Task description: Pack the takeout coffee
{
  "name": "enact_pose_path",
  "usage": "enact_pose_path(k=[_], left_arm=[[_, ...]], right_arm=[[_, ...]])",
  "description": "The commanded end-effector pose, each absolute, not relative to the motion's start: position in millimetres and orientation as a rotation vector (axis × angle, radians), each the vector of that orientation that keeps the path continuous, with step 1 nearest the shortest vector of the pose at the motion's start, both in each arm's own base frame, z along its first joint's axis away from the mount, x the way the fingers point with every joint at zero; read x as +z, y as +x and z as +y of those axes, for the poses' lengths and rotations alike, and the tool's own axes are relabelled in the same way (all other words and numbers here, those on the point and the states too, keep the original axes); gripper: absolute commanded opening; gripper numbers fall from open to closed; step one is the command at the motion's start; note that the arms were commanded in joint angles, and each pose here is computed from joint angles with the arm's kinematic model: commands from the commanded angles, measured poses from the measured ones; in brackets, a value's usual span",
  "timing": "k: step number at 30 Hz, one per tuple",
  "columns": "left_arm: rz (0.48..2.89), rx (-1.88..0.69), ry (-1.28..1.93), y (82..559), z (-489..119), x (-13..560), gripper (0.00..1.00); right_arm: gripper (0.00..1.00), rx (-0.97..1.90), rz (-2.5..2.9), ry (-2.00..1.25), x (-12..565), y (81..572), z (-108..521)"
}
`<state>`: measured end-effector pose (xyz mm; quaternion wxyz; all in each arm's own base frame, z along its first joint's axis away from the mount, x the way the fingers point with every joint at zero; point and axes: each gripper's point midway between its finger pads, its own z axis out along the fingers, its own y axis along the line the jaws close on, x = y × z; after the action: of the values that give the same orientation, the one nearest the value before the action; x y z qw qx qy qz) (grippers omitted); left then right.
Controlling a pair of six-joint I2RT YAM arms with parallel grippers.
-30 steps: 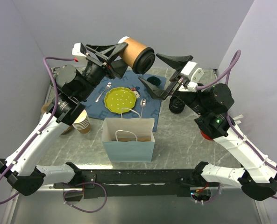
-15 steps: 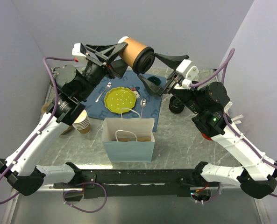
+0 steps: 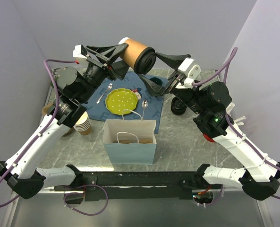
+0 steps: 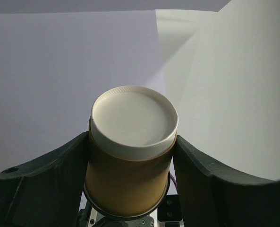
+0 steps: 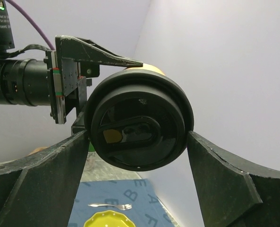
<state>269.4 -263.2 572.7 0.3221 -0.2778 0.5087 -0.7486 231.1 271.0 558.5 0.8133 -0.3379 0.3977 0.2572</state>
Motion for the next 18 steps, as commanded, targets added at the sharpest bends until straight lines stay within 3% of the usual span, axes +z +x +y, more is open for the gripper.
enact_pose_path(k=[1, 7, 11, 14, 18], left_arm=[[1.280, -2.048, -0.687, 253, -258, 590, 0.57], [1.282, -2.040, -0.677, 252, -257, 592, 0.61], [1.270, -2.022, -0.676, 251, -254, 592, 0.82], [1.250, -1.999, -0.659, 248, -248, 594, 0.91], [1.194, -1.908, -0.634, 245, -232, 600, 0.96]], right_arm=[[0.88, 0.584, 0.785, -0.659, 588, 222, 265], [0.74, 0.579, 0.815, -0.624, 588, 228, 263], [0.67, 0.577, 0.819, -0.606, 589, 228, 259], [0.62, 0.574, 0.844, -0.568, 590, 230, 252], [0.60, 0.572, 0.921, -0.495, 587, 233, 236]])
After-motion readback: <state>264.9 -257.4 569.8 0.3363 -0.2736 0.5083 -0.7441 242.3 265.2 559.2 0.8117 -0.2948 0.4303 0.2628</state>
